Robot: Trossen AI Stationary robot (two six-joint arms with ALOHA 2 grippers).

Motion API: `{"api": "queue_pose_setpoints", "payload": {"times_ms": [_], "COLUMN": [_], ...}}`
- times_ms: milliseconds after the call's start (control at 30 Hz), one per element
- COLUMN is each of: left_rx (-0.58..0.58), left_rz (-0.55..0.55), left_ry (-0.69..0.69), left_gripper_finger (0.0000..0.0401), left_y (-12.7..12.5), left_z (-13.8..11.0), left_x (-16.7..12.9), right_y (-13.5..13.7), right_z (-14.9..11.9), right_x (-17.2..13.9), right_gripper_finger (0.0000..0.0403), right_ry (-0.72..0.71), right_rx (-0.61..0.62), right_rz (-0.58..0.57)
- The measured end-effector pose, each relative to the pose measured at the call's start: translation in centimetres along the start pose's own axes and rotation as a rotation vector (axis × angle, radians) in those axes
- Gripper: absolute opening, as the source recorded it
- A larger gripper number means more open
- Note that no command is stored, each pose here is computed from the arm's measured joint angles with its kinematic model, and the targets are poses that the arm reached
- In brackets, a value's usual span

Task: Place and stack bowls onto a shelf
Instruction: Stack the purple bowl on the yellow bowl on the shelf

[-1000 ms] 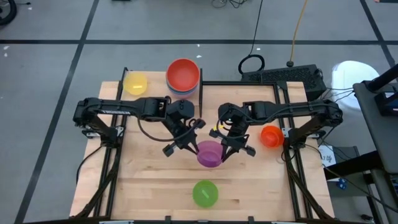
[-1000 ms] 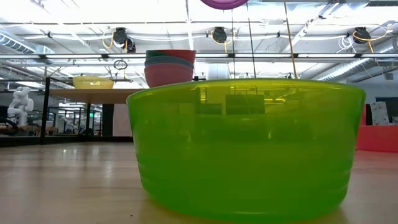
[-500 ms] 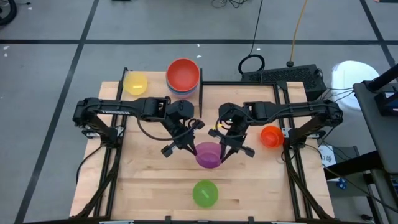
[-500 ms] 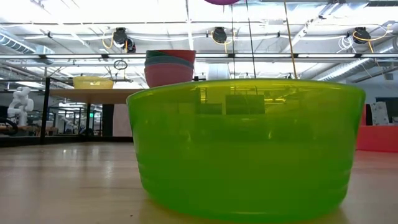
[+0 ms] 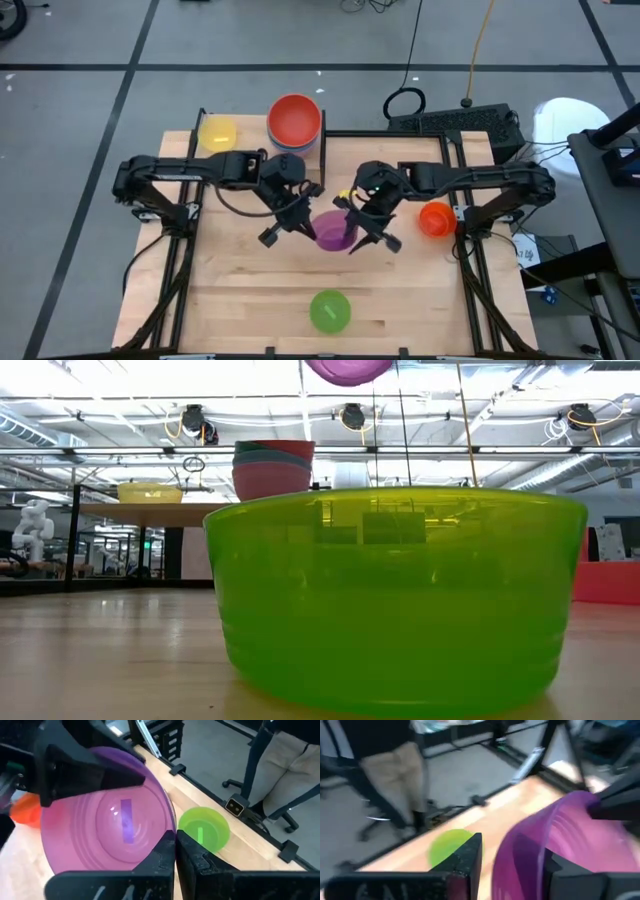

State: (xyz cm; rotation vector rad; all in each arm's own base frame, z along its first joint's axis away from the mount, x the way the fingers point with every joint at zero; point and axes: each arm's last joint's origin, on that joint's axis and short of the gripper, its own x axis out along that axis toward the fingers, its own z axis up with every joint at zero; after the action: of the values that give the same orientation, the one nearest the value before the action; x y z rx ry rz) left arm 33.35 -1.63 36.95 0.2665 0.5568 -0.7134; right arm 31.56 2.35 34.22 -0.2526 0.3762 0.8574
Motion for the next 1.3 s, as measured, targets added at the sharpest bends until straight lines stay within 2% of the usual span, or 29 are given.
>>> {"api": "queue_pose_setpoints", "payload": {"times_ms": [233,367,667,1033,1300], "left_rx": [-0.056,-0.081,-0.056,-0.074,-0.088], "left_rz": [0.057,0.134,0.199,0.173,0.101], "left_ry": [0.010,0.032,-0.009,-0.022,-0.025], "left_gripper_finger": [0.0001,0.0001,0.0001,0.0001,0.0001], "left_y": [-0.9,-1.3,-2.5,-2.7,-2.7], "left_z": [0.4,0.6,1.4,1.5,1.3], "left_x": [-1.8,-2.9,-5.2,-5.2,-4.8], "right_y": [0.5,0.7,0.3,0.0,-0.5], "right_z": [1.5,1.9,2.6,2.7,2.4], "right_x": [-2.2,-3.4,-4.5,-4.8,-4.3], "right_gripper_finger": [0.0118,0.0120,0.0120,0.0120,0.0128], "right_ry": [0.064,0.065,0.007,0.012,0.005], "right_rx": [-0.101,-0.132,-0.172,-0.193,-0.089], "right_rz": [-0.284,-0.344,-0.421,-0.465,-0.482]}}
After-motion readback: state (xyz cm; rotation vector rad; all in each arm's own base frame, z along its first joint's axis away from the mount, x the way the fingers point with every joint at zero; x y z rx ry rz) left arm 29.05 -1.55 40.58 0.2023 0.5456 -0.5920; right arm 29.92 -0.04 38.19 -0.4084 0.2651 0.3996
